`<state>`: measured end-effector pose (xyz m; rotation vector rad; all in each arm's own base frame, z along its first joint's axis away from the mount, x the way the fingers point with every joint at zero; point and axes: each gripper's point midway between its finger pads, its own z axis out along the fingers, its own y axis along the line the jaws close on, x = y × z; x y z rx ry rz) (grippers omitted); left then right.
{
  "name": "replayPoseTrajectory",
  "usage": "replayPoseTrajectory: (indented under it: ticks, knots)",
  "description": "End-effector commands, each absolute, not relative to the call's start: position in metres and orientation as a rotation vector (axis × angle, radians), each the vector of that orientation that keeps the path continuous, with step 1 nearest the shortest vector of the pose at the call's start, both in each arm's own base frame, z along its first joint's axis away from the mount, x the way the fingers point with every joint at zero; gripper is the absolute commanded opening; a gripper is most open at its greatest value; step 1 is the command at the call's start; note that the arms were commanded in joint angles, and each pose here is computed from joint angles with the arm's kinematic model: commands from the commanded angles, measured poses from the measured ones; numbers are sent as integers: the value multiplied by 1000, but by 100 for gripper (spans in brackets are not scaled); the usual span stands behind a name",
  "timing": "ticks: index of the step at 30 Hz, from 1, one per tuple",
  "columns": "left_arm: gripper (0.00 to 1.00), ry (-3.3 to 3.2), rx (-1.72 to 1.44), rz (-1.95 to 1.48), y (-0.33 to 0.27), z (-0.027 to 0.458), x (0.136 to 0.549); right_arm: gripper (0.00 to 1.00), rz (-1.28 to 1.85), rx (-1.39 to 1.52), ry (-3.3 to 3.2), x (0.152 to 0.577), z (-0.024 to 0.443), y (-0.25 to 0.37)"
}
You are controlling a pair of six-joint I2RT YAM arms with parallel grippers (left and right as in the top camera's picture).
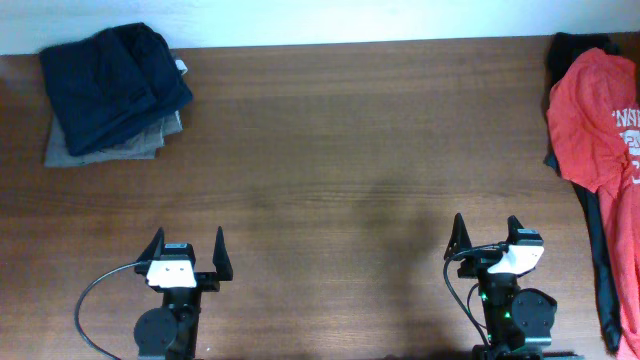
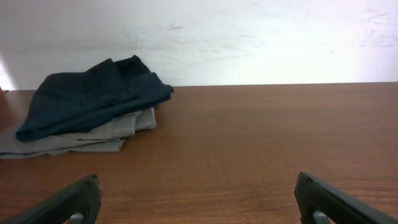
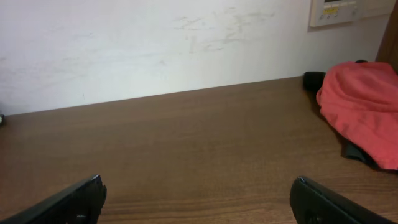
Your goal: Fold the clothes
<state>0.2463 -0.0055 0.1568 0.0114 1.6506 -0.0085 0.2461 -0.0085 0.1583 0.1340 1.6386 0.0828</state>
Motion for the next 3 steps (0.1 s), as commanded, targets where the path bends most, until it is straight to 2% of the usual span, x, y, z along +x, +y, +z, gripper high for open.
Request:
replayPoseTrajectory:
  ticks: [1, 3]
  knots:
    - [99, 1650, 13, -16, -6, 156, 246, 99, 79, 138, 1643, 246, 156, -9]
    - [99, 1650, 13, -16, -6, 156, 246, 99, 79, 138, 1643, 246, 156, -9]
